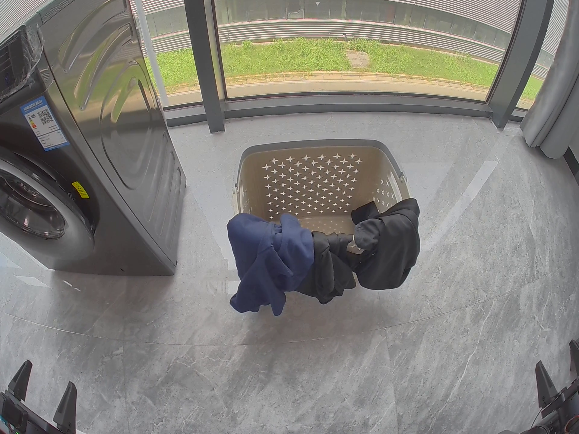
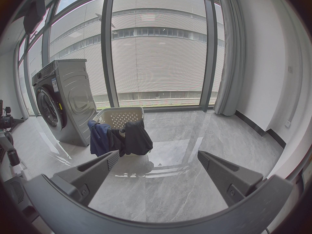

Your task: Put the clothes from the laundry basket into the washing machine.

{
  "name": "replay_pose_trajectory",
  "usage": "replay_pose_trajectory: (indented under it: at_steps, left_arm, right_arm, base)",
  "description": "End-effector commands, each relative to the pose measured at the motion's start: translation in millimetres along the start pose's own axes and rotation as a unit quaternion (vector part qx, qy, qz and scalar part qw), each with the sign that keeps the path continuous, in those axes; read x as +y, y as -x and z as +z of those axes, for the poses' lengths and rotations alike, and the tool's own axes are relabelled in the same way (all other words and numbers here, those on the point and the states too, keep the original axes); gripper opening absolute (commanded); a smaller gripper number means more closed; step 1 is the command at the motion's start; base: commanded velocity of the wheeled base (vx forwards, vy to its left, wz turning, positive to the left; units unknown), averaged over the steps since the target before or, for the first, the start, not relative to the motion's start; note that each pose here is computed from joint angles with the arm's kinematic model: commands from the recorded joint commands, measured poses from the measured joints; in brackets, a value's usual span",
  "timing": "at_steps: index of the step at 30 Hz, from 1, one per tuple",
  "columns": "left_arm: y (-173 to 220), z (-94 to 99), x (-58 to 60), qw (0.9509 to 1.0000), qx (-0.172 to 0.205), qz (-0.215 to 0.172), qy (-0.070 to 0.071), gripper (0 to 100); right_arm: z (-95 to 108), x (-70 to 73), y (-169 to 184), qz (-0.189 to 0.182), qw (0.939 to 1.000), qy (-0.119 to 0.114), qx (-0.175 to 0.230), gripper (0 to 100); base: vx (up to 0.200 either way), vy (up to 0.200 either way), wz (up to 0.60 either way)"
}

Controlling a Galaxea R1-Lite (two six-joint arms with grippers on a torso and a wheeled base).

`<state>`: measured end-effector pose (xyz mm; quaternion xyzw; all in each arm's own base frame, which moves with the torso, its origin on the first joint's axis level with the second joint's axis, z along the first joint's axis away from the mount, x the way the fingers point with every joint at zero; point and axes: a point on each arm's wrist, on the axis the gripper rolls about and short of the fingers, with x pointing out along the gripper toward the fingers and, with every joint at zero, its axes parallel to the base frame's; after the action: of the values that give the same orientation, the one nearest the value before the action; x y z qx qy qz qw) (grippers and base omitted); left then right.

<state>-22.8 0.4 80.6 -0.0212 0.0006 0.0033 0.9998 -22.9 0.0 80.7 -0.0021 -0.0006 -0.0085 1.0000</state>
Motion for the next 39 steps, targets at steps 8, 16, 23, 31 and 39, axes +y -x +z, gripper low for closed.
replay_pose_trajectory:
  at_steps: [8, 16, 23, 31, 39]
  left_arm:
    - [-0.2, -5.2, 0.3, 1.0, 0.002, 0.001, 0.0, 100]
    - [-0.2, -5.2, 0.3, 1.0, 0.002, 0.001, 0.0, 100]
    - [-0.2, -5.2, 0.3, 1.0, 0.002, 0.001, 0.0, 100]
    - [-0.2, -5.2, 0.3, 1.0, 0.002, 0.001, 0.0, 100]
    - [-0.2, -5.2, 0.3, 1.0, 0.002, 0.001, 0.0, 100]
  right_arm:
    - [-5.1, 0.0, -0.5, 0.0, 1.0, 0.0, 0.004, 100]
    - [-5.1, 0.0, -0.5, 0.0, 1.0, 0.0, 0.004, 100]
    - [-5.1, 0.0, -0.5, 0.0, 1.0, 0.0, 0.004, 100]
    - [-5.1, 0.0, -0.5, 0.0, 1.0, 0.0, 0.004, 100]
    - [-5.1, 0.0, -0.5, 0.0, 1.0, 0.0, 0.004, 100]
  base:
    - [0.175, 0.0, 0.0]
    - [0.2, 0.0, 0.0]
    - [0.086, 0.0, 0.0]
    - [0.0, -0.15, 0.0]
    - [0.0, 0.0, 0.0]
